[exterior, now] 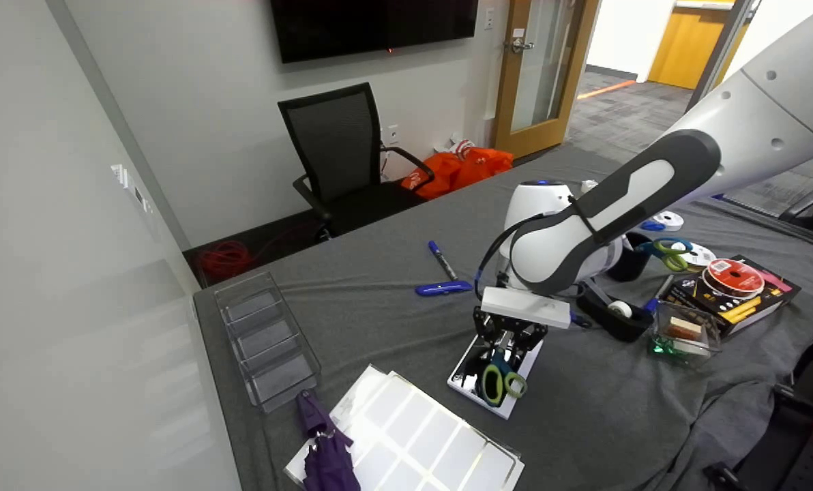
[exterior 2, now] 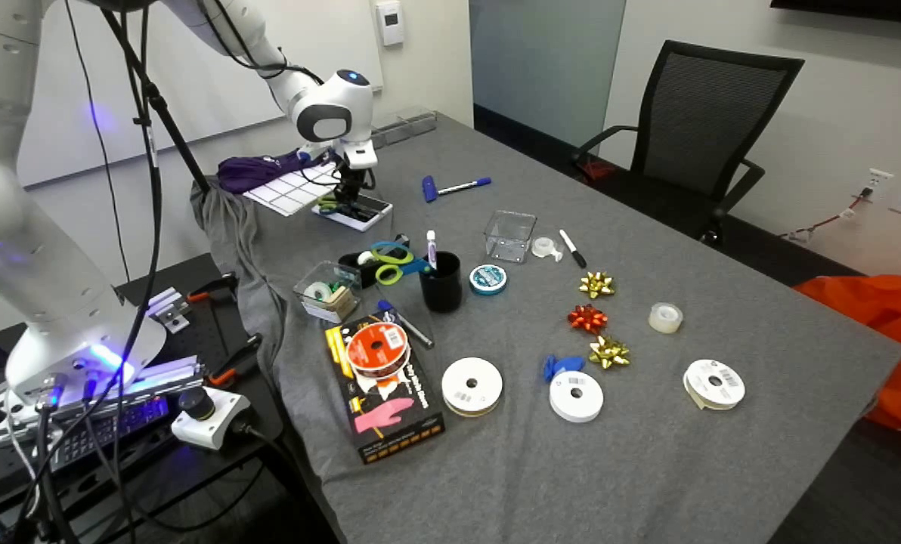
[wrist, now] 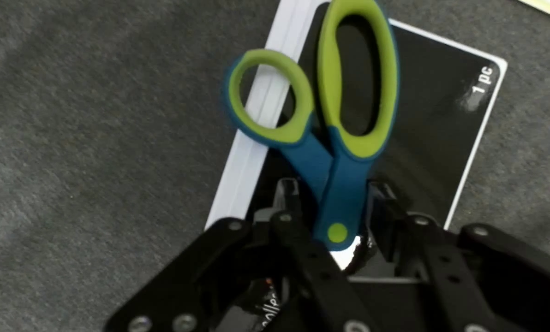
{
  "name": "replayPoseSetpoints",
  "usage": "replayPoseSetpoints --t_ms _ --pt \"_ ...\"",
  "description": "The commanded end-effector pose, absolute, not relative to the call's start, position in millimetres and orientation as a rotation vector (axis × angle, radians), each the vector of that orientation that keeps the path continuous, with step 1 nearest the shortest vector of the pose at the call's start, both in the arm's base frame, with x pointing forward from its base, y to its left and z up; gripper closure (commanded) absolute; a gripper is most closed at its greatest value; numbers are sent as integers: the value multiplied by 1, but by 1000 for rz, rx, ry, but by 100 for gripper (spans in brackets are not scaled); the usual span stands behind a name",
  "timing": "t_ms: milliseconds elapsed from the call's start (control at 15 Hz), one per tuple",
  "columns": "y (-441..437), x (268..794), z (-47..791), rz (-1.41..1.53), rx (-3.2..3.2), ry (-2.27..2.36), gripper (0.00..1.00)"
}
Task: Move the scissors on the left to the right.
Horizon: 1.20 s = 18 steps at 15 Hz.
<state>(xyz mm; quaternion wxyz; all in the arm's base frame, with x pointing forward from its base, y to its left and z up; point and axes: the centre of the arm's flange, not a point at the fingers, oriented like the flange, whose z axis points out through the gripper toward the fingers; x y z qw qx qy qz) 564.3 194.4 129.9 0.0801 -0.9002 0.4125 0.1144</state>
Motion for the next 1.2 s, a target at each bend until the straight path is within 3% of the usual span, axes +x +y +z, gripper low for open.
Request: replayPoseSetpoints --t_ms 0,67,1133 --pt "199 570 118 329 -2677 1266 89" --pt "199 571 118 331 -2676 1271 95" --pt "183 590 194 287 -2571 1364 93"
